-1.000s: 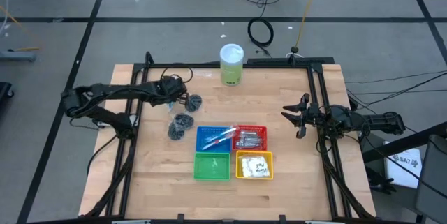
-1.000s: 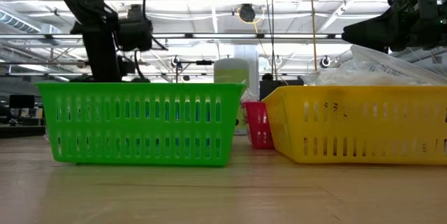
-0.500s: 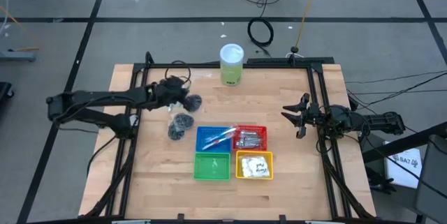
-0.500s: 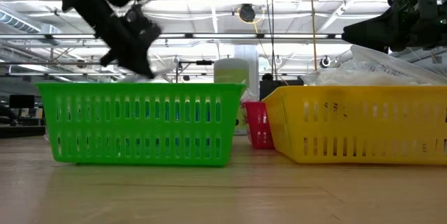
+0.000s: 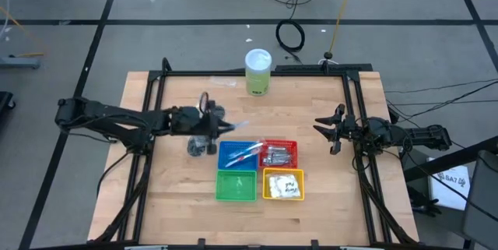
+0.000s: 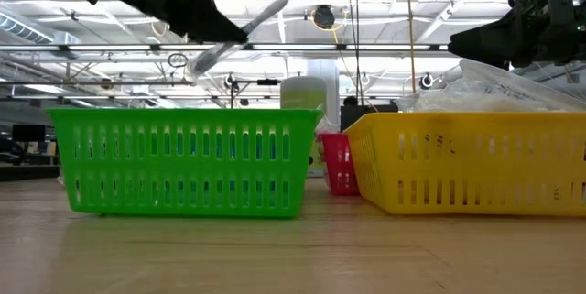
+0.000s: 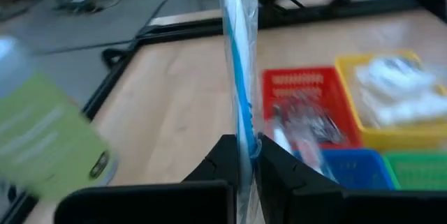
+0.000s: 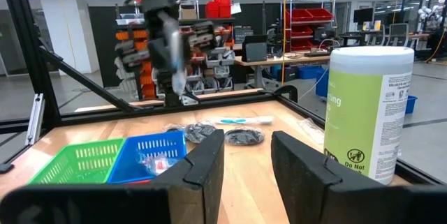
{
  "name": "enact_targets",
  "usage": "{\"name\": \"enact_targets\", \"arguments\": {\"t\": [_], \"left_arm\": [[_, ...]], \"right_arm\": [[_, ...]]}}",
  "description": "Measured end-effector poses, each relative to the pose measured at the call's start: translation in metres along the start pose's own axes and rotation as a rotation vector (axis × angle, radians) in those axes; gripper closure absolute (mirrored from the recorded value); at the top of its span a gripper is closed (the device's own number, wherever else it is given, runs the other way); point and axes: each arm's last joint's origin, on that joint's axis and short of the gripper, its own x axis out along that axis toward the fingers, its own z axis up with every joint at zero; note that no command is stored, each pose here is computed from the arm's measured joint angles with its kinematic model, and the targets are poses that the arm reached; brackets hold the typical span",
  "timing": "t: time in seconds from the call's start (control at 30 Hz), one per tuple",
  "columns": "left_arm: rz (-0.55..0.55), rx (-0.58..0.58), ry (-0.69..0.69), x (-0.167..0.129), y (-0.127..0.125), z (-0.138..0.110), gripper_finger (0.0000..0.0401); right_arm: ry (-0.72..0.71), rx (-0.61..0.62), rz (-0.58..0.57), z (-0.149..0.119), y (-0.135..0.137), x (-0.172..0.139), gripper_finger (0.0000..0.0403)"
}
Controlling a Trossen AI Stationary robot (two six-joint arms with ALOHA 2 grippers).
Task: Pick & Place Travel size toiletries
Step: Put the blue toothbrush into the blue basket
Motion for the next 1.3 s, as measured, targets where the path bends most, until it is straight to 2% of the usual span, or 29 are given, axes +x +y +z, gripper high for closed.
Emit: {"name": "enact_targets", "arguments": {"t": [0.13, 0.37, 0.6, 0.83, 1.07, 1.3], "left_arm": [[-0.053, 0.103, 0.028, 0.011, -0.015, -0.006, 0.0393], [-0.132, 0.113, 0.008, 0.042, -0.028, -0.019, 0.0366], [-0.190, 0.062, 0.057, 0.059, -0.033, -0.036, 0.0392], [-0.197, 0.027, 0.107, 0.068, -0.036, -0.047, 0.0370], [-0.207, -0.014, 0.162, 0.076, -0.036, -0.059, 0.0393], [-0.206, -0.037, 0.217, 0.084, -0.037, -0.072, 0.0358]], "right_arm": [[0.000, 0.000, 0.000, 0.000, 0.000, 0.000, 0.0293], [0.000, 0.000, 0.000, 0.000, 0.000, 0.000, 0.0293], [0.000, 0.000, 0.000, 0.000, 0.000, 0.000, 0.0293], [-0.001, 0.000, 0.000, 0.000, 0.000, 0.000, 0.0293], [-0.001, 0.000, 0.000, 0.000, 0.000, 0.000, 0.0293], [0.000, 0.000, 0.000, 0.000, 0.000, 0.000, 0.0293]]}}
